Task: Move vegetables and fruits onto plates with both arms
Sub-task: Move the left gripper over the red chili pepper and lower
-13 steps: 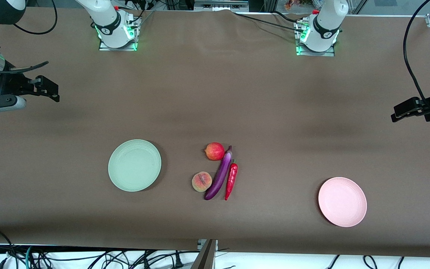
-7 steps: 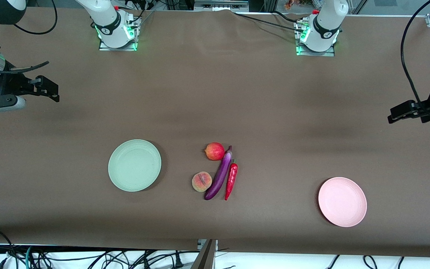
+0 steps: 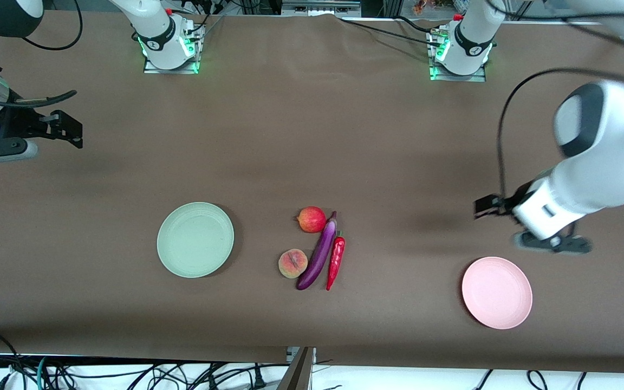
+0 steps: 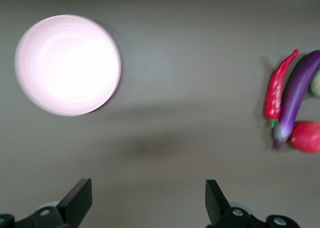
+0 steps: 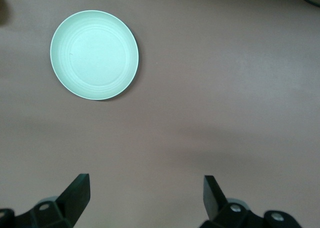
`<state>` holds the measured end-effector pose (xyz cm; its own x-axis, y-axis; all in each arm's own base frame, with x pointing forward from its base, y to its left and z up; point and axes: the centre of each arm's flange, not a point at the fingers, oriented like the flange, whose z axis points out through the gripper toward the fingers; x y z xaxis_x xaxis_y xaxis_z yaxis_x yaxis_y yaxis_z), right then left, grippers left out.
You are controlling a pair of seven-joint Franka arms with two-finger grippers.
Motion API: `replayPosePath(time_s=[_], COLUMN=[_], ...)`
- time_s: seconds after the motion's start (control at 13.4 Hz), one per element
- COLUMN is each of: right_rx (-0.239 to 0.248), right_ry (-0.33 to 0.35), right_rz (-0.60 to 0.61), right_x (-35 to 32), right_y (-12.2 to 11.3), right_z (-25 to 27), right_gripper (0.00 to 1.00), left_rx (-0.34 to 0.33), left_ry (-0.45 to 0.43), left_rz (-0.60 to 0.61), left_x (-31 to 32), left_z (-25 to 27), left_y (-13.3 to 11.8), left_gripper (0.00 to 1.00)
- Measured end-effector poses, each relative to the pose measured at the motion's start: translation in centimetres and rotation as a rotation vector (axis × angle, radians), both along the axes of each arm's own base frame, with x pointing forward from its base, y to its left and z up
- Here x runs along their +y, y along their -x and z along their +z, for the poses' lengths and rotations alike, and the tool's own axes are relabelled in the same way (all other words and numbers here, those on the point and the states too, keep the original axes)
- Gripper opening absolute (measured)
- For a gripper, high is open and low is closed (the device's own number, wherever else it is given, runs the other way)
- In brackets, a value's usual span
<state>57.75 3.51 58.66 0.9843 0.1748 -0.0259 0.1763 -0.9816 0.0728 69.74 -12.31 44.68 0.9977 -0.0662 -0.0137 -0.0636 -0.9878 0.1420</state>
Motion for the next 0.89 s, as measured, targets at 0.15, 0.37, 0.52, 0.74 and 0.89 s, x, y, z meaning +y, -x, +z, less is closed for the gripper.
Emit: replayPosePath(time_s=[0.15, 0.37, 0.52, 0.74, 0.89], right_rx=[0.000, -0.002, -0.003, -0.005, -0.006], right_ry=[-0.004, -0.006, -0.006, -0.006, -0.006], right_rz=[0.000, 0.000, 0.000, 0.000, 0.000], right_x=[0.0, 0.1, 0.1, 0.1, 0.1], right_y=[0.0, 0.0, 0.0, -0.1, -0.1], right_z=[0.0, 0.0, 0.0, 0.0, 0.0], right_gripper=[1.00, 1.00, 1.00, 1.00, 1.00], left_rx=[-0.010, -0.027, -0.056, -0.040, -0.090], left_ry=[0.040, 0.035, 0.033, 0.025, 0.034], left_rz=[-0.005, -0.068, -0.101, -0.083, -0.063], left_x=[-2.9, -9.1, -13.1, -19.4, -23.0], left_z=[-4.9, -10.6, -13.4, -16.9, -18.9], left_y=[-1.3, -1.2, -0.6, 1.6, 2.6], left_gripper=[1.00, 1.00, 1.00, 1.00, 1.00])
